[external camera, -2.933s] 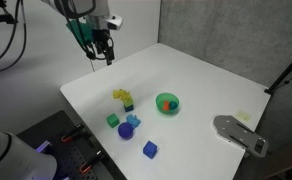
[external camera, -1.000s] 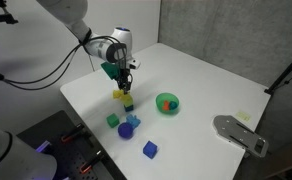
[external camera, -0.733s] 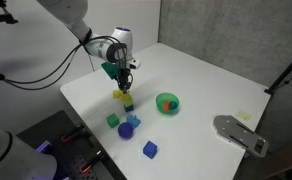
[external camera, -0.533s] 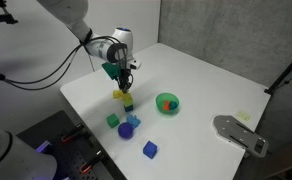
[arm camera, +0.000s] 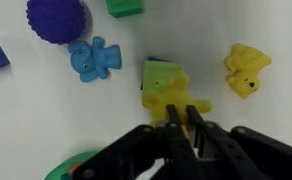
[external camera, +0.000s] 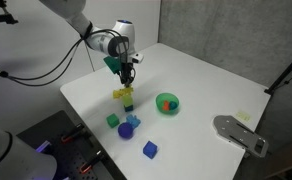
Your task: Remove the yellow toy from the green block and put it in the green bowl
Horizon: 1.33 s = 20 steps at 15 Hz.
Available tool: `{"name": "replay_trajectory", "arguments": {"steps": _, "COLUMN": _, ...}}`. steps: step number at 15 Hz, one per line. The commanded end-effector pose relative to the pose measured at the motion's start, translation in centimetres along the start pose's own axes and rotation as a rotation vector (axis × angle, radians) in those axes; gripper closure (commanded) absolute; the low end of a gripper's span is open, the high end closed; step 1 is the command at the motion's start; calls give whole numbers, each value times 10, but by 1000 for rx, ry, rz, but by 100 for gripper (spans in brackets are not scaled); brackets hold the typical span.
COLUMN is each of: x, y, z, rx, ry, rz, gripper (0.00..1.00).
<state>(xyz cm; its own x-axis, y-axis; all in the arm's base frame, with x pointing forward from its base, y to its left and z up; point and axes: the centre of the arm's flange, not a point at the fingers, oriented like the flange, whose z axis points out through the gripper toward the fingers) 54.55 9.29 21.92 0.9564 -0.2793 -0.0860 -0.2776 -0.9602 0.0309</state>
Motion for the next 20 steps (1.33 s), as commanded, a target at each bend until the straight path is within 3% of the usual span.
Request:
{"name": "replay_trajectory", "arguments": {"steps": 1, "x": 24, "y": 8, "z": -39, "rx": 18, "ry": 19, "rz": 50, "gripper": 95}}
{"name": "replay_trajectory", "arguments": {"steps": 7, "x": 78, "y": 42, "z": -67, "rx": 6, "ry": 46, "rz": 141, "gripper": 95}}
{"name": "replay_trajectory", "arguments": {"steps": 17, "x": 147, "y": 125, "z": -47, "rx": -63, "ry": 31, "rz": 398, "gripper": 95}}
{"name": "replay_trajectory", "arguments": {"steps": 18, "x": 149, "y": 128, "z": -47, "rx": -60, "ry": 13, "rz": 418, "gripper": 61}}
{"name": "replay_trajectory", "arguments": {"steps": 20, "x": 147, "y": 128, "z": -50, "rx": -64, "ry": -3, "rz": 424, "gripper": 53}}
